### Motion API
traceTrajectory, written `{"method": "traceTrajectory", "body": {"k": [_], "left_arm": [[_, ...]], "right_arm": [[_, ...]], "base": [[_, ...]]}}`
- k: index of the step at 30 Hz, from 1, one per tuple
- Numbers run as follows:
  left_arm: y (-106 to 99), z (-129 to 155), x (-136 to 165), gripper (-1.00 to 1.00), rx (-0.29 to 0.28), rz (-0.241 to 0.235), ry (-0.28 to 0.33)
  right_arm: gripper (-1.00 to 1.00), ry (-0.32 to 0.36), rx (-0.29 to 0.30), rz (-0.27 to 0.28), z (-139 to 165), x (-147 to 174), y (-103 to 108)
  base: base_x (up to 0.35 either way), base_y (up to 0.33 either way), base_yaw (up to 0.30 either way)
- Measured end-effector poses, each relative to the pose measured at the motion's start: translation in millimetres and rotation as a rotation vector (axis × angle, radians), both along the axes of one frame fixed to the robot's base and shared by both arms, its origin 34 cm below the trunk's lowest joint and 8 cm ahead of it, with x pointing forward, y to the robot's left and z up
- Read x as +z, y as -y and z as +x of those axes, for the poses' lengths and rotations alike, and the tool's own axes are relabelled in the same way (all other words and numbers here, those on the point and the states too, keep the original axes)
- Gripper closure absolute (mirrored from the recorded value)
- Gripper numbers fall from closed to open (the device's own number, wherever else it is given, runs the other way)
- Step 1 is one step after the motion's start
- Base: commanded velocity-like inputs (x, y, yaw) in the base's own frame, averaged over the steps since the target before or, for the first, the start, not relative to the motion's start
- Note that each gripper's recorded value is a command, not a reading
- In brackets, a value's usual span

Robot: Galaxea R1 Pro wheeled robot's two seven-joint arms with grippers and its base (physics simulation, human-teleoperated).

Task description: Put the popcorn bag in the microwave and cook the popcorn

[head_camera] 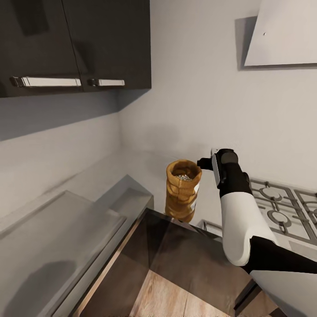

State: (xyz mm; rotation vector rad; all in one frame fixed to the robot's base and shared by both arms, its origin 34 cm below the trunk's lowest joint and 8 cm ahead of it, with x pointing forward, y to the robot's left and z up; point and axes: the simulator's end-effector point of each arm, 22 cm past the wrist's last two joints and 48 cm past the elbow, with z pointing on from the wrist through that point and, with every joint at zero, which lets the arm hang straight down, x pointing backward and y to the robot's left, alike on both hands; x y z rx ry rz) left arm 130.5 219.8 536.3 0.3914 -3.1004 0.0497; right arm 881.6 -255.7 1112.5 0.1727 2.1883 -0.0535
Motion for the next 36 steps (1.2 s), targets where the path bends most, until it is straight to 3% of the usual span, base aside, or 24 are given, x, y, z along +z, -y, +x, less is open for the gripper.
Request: {"method": "traceTrajectory", "body": {"k": [36], "left_arm": [[0.0,-11.3,0.3,-1.0,0.0,0.0,-0.029]], "right_arm": [[-1.0,-0.044,0.0,0.002,3.4,-25.2,-0.2]], "base": [[0.0,0.0,0.0]]}}
